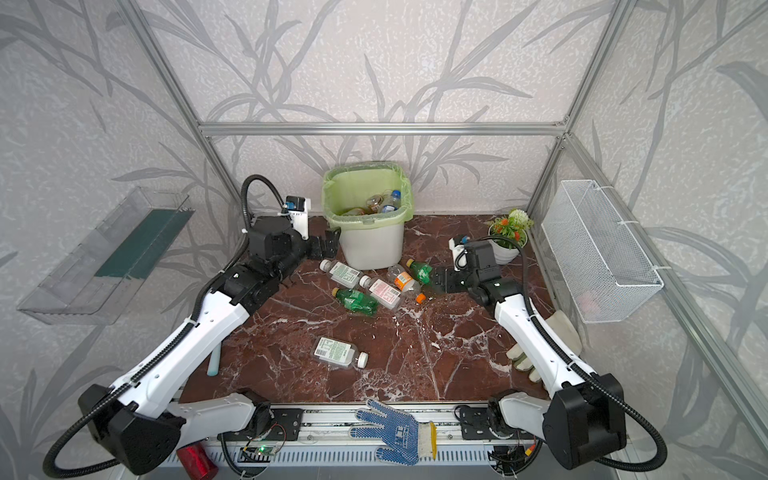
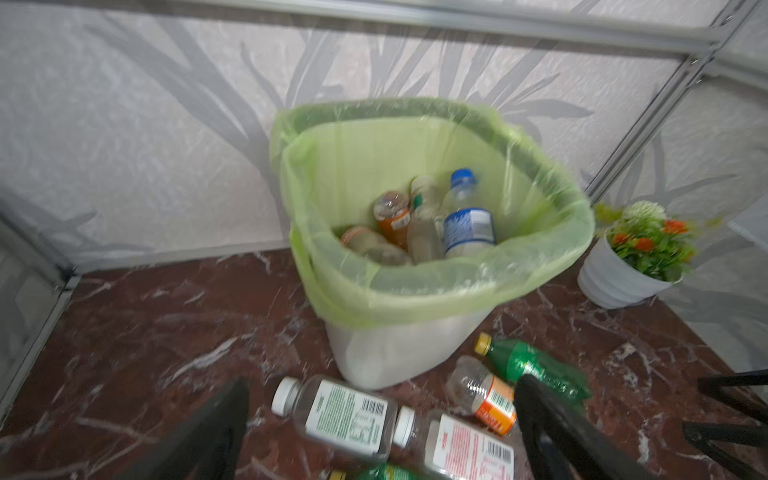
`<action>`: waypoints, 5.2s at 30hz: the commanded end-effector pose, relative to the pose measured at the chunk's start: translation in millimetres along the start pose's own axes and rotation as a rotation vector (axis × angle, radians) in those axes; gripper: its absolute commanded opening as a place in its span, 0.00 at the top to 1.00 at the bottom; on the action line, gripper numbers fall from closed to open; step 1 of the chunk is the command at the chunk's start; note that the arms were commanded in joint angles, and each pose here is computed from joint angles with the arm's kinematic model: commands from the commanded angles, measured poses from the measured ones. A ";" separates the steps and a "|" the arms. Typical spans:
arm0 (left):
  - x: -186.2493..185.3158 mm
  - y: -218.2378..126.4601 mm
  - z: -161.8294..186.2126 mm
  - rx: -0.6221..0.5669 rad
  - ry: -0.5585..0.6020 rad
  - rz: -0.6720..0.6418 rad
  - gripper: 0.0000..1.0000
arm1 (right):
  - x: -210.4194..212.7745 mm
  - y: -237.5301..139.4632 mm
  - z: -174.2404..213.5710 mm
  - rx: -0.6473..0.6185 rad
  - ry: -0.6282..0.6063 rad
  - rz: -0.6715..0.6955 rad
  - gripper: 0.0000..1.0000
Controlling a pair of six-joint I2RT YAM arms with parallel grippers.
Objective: Throw the plastic bottles in the bin
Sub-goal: 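Reach the right gripper across to the green-labelled clear bottle and grasp it, then lift the green-labelled bottle with the right gripper over the bin and release, then grasp the green soda bottle with the right gripper while the left lowers to the pile, then lift the green soda bottle with the right gripper over the bin and release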
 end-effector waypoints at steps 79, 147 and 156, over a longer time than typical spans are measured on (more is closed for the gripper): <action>107.2 2.8 155.2 0.290 -0.271 -0.255 0.01 | 201.9 27.9 -262.3 -0.432 -0.463 -0.166 0.28; 13.2 30.4 181.5 0.449 0.234 -0.118 0.01 | -72.7 177.6 5.4 0.574 -0.252 0.283 0.36; 14.9 31.0 181.9 0.429 0.216 -0.134 0.01 | -44.6 124.7 -47.5 0.369 -0.162 0.214 0.54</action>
Point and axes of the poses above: each gripper's point midway between its finger pads, its own y axis out along the fingers, its own x axis along the line the jaws close on, z = x × y, the point moved 4 cm from there along -y, back along the fingers, and after that the axes turned 3 degrees about y, right-handed, at the moved point
